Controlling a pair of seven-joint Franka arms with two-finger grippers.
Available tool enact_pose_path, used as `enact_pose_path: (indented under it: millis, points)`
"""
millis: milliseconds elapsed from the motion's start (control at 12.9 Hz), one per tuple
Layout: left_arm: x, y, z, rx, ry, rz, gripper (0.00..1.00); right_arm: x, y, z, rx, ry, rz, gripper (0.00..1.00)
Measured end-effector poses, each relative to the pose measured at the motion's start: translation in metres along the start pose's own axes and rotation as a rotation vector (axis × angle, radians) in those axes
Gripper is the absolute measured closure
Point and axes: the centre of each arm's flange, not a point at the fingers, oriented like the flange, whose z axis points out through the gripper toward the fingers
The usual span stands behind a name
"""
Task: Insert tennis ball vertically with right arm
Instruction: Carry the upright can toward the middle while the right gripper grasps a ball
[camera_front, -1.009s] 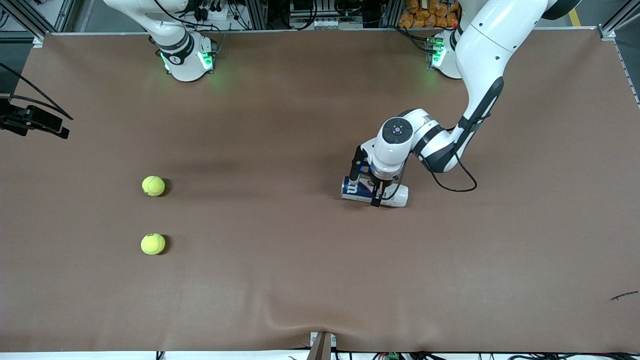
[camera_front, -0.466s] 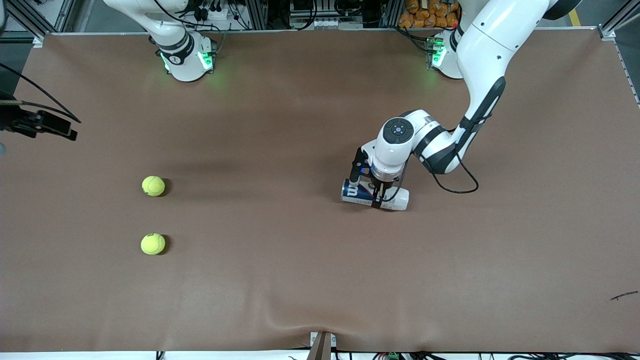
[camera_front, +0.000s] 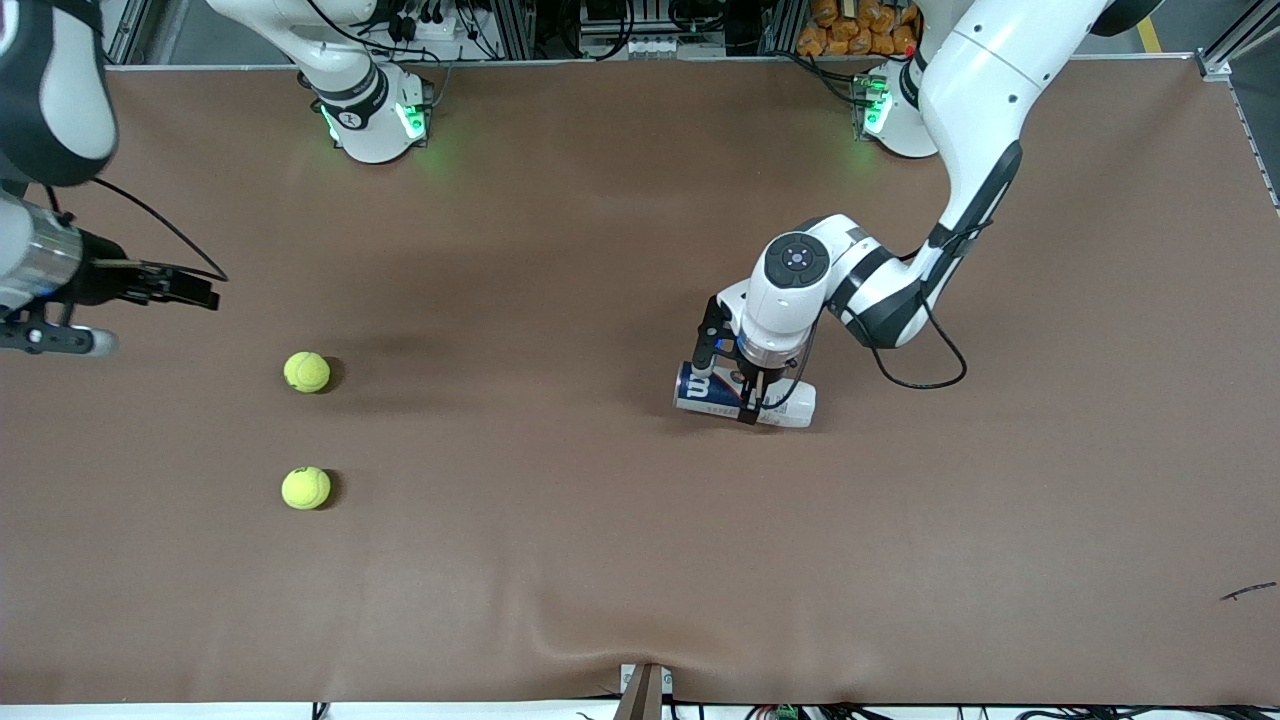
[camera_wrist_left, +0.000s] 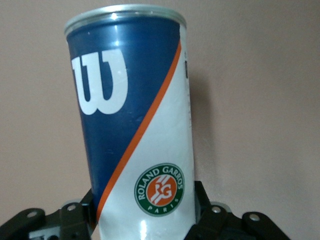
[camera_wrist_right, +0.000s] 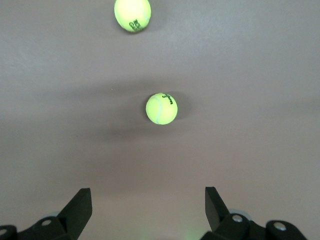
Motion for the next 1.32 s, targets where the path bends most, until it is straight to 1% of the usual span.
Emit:
enact_pose_path:
  millis: [155,388,543,699,776,1009,1087,1320]
  points:
    - [-0.003,-0.021,-0.032,-0.038,0.048,0.001,0.26,0.002,-0.006,0.042,-0.003,0.009,-0.010,0.00]
    - [-0.020,-0.045,-0.063,-0.052,0.155,-0.005,0.26,-0.003,-0.015,0.102,-0.009,0.010,-0.026,0.00]
    - [-0.040,-0.056,-0.071,-0.054,0.246,-0.013,0.26,0.000,-0.013,0.131,-0.010,0.032,-0.021,0.00]
    - [-0.063,-0.063,-0.075,-0.058,0.360,-0.027,0.26,0.013,-0.010,0.163,-0.013,0.049,0.012,0.00]
    - [-0.074,-0.066,-0.076,-0.054,0.418,-0.032,0.26,0.020,-0.008,0.182,-0.014,0.054,0.039,0.00]
    - [-0.100,-0.072,-0.078,-0.028,0.542,-0.032,0.26,0.035,0.008,0.228,-0.016,0.055,0.094,0.00]
    - [-0.106,-0.073,-0.078,-0.016,0.607,-0.033,0.26,0.038,0.016,0.238,-0.015,0.058,0.107,0.00]
    - [-0.109,-0.068,-0.056,0.015,0.885,-0.081,0.26,0.041,0.028,0.256,-0.011,0.055,0.134,0.00]
